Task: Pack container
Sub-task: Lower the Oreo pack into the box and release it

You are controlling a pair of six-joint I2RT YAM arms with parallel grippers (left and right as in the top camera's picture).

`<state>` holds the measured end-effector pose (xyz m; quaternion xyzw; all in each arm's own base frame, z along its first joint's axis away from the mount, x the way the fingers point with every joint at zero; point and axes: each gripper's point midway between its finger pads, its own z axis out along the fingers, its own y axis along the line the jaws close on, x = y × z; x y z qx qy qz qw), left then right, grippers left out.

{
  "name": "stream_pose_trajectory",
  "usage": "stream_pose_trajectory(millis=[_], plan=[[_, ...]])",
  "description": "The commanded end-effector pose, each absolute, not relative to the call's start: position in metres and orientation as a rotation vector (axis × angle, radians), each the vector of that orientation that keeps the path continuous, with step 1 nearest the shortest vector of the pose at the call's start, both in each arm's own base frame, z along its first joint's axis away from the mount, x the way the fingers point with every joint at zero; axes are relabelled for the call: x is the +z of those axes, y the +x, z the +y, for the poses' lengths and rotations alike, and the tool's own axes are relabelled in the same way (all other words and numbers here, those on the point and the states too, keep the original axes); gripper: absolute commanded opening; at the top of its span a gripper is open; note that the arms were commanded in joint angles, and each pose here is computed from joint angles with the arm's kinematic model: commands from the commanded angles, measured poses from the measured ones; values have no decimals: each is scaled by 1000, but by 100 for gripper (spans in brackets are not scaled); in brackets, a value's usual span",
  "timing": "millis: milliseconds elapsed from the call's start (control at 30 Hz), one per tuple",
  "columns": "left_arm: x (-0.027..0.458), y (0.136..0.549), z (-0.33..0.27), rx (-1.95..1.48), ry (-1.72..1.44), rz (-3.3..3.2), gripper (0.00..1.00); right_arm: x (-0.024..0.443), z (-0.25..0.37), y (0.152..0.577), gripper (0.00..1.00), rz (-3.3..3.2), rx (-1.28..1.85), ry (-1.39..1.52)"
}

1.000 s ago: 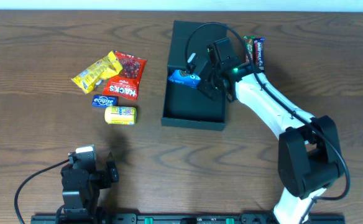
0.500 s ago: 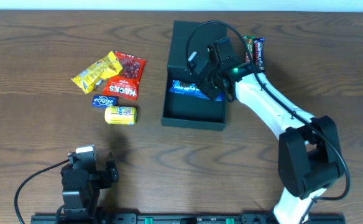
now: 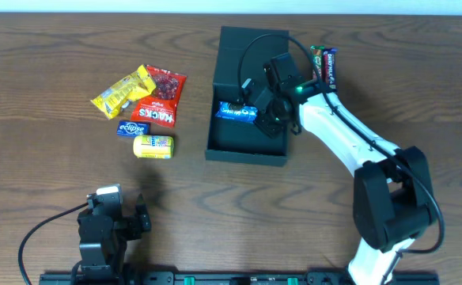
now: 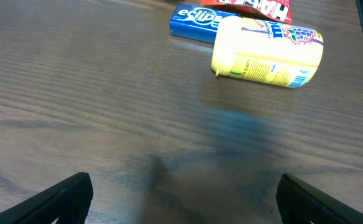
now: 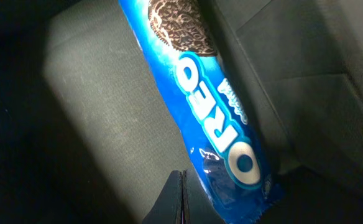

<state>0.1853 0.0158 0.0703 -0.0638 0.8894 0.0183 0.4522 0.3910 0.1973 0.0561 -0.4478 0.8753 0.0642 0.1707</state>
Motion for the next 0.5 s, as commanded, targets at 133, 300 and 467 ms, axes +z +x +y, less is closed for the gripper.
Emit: stream_pose_trajectory(millis=[133,300,467], plan=[[64,184,17,47,-178,2210,95,23,194,386,1,2518,172,-1381],[64,184,17,47,-178,2210,95,19,189,391,1,2515,114,-1389],[64,184,17,47,-178,2210,95,19,177,401,2,2508,-31,-1389]])
